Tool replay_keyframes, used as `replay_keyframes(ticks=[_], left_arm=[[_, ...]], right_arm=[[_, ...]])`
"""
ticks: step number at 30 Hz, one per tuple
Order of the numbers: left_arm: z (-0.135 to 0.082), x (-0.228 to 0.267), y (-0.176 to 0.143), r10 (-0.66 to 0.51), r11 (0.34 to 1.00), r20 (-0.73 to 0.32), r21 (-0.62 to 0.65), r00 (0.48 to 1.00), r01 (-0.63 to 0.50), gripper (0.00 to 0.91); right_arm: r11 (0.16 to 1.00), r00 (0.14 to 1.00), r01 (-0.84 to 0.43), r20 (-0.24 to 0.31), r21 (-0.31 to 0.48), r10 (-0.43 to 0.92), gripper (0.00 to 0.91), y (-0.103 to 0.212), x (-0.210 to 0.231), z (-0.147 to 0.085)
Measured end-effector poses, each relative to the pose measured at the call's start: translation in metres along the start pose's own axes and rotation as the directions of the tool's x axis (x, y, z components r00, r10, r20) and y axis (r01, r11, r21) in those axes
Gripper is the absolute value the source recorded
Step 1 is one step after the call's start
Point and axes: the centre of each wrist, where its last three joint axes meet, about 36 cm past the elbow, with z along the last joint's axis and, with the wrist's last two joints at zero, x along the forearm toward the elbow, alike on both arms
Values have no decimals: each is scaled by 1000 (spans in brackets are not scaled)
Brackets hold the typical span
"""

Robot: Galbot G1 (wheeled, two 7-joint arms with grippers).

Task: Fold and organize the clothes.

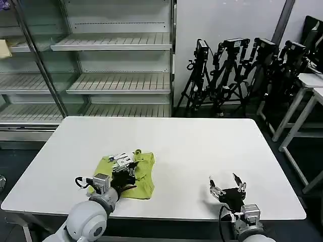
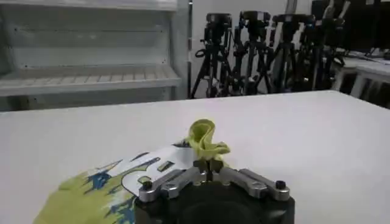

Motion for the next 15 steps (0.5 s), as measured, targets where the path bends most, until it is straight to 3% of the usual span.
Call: replay_keyframes(ticks=[7, 8, 9, 10, 15], left_arm=[[0, -11, 1, -19, 1000, -2, 9, 1000, 19, 10], [1, -12, 0, -17, 1000, -5, 10, 1000, 17, 212], [2, -14, -1, -16, 1000, -9, 11, 1000, 16, 322], [3, -15, -2, -16, 1000, -11, 12, 1000, 16, 877], [1, -20, -6, -9, 1000, 2, 23, 1000, 9, 907]], right_arm=[[1000, 1000, 2, 2, 1, -2, 907, 0, 0, -1], [1000, 1000, 2, 3, 1, -2, 907, 0, 0, -1], [1000, 1000, 2, 4, 1, -2, 907, 0, 0, -1], [1000, 1000, 3, 5, 1, -3, 907, 0, 0, -1], [1000, 1000, 5, 5, 0, -5, 907, 1, 0, -1]])
